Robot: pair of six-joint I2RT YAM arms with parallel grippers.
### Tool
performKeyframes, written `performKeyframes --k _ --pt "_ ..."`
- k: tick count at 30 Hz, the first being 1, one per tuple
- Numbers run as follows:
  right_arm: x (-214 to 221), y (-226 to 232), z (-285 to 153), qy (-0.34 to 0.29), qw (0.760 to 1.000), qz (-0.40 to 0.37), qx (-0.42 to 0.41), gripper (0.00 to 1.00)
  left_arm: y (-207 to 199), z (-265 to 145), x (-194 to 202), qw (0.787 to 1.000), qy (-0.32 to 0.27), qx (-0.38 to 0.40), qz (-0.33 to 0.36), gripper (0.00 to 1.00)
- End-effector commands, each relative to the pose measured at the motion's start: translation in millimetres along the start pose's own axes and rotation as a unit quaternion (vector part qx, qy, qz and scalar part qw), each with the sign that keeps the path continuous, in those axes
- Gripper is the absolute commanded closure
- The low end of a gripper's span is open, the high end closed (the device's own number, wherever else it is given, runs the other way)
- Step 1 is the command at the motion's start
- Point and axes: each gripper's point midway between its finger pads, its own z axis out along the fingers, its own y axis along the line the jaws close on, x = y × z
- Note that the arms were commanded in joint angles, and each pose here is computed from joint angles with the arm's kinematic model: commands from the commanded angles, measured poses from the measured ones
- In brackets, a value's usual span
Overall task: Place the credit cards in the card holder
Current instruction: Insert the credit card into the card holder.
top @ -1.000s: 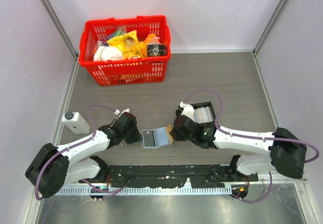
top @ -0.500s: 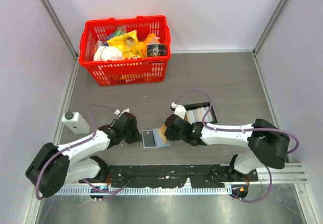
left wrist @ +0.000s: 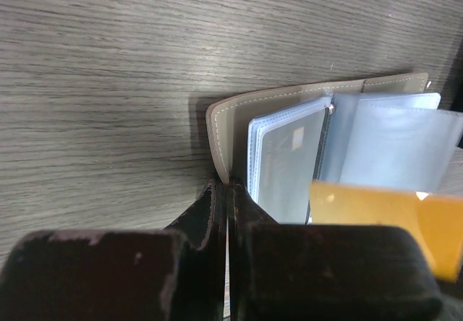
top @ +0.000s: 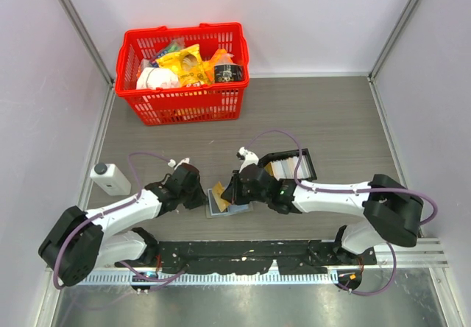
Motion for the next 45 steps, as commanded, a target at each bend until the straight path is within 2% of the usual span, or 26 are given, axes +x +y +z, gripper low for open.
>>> performKeyframes --k 1,4,8,11,16,28,34,40,45 --pt "-36.0 55.3 -27.9 -0.044 0.995 -0.011 -0.086 0.99 13.7 6.1 2.2 1.0 -0.003 -0.029 -0.002 1.0" --pt "-47.3 33.2 -38.0 -0.08 0.996 -0.017 -0.036 0.99 14.8 6.6 1.6 0.999 -0.005 -0.032 -0.003 1.0" --pt "-62.4 -13.7 -63.2 -0.128 0.989 -0.03 0.072 0.99 15.5 5.8 1.8 0.999 -0.005 -0.032 -0.001 1.0" --pt "-54.9 -35.5 -65.7 -0.117 0.986 -0.033 0.111 0.99 14.6 5.8 1.8 1.0 -0.006 -0.029 -0.001 1.0" --pt "-32.2 -50.1 -56.2 -0.092 0.989 -0.025 0.11 0.99 13.4 6.7 2.5 1.0 -0.002 -0.026 0.004 1.0" --pt "-15.6 -70.1 -46.1 -0.065 0.987 -0.037 0.145 0.99 11.6 6.3 2.6 1.0 0.0 -0.023 0.005 1.0" --pt "-4.3 -95.6 -43.7 -0.053 0.978 -0.05 0.197 0.99 10.9 6.9 2.7 1.0 0.002 -0.023 0.005 1.0" --pt "11.2 -99.7 -31.4 -0.029 0.978 -0.056 0.199 0.99 10.4 7.8 3.1 1.0 0.003 -0.023 0.005 1.0" --pt "25.0 -83.1 -15.6 -0.012 0.986 -0.042 0.16 0.99 9.5 8.3 2.3 1.0 0.003 -0.022 0.005 1.0"
